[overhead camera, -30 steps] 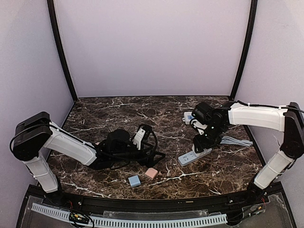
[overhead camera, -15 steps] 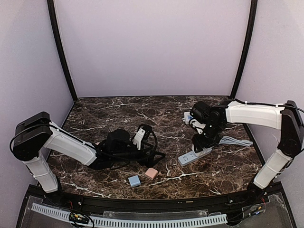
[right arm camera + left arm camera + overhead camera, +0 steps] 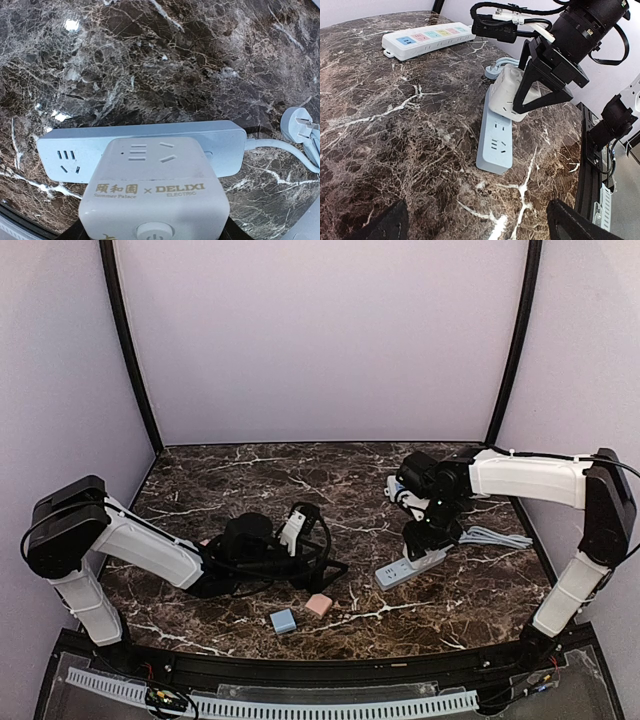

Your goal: Insert the plug

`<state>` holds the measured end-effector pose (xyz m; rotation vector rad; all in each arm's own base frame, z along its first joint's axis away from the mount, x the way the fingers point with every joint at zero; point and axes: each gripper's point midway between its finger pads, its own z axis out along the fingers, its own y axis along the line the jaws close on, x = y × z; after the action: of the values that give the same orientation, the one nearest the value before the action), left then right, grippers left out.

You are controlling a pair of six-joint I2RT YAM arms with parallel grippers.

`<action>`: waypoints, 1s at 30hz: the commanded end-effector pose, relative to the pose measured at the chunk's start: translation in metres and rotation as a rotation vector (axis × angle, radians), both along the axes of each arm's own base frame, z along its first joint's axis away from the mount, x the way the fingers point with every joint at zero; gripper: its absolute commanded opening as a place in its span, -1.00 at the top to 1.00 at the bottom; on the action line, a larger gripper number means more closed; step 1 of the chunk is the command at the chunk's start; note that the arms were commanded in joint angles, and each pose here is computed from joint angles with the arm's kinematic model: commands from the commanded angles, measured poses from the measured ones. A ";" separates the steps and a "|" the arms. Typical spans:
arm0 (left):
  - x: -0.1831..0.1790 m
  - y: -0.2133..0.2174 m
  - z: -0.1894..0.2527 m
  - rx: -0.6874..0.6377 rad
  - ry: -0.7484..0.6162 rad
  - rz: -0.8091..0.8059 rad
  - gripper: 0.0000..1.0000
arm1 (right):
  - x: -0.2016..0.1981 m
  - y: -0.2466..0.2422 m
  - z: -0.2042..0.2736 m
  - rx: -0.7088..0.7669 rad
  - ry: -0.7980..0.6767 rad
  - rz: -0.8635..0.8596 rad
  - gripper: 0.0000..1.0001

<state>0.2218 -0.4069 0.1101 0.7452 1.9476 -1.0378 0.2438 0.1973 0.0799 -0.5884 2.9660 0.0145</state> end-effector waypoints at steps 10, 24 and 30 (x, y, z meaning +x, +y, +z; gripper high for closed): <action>-0.005 0.001 0.011 -0.029 -0.018 -0.010 -0.93 | 0.001 -0.009 -0.013 -0.023 -0.045 -0.111 1.00; -0.005 0.001 0.010 -0.031 -0.015 -0.013 -0.93 | 0.002 0.004 -0.026 -0.031 0.004 0.021 1.00; -0.005 0.001 0.010 -0.029 -0.015 -0.013 -0.93 | 0.001 0.005 -0.024 -0.028 0.002 0.044 1.00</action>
<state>0.2216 -0.4067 0.1108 0.7427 1.9412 -1.0415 0.2451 0.1974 0.0674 -0.6185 2.9527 -0.0277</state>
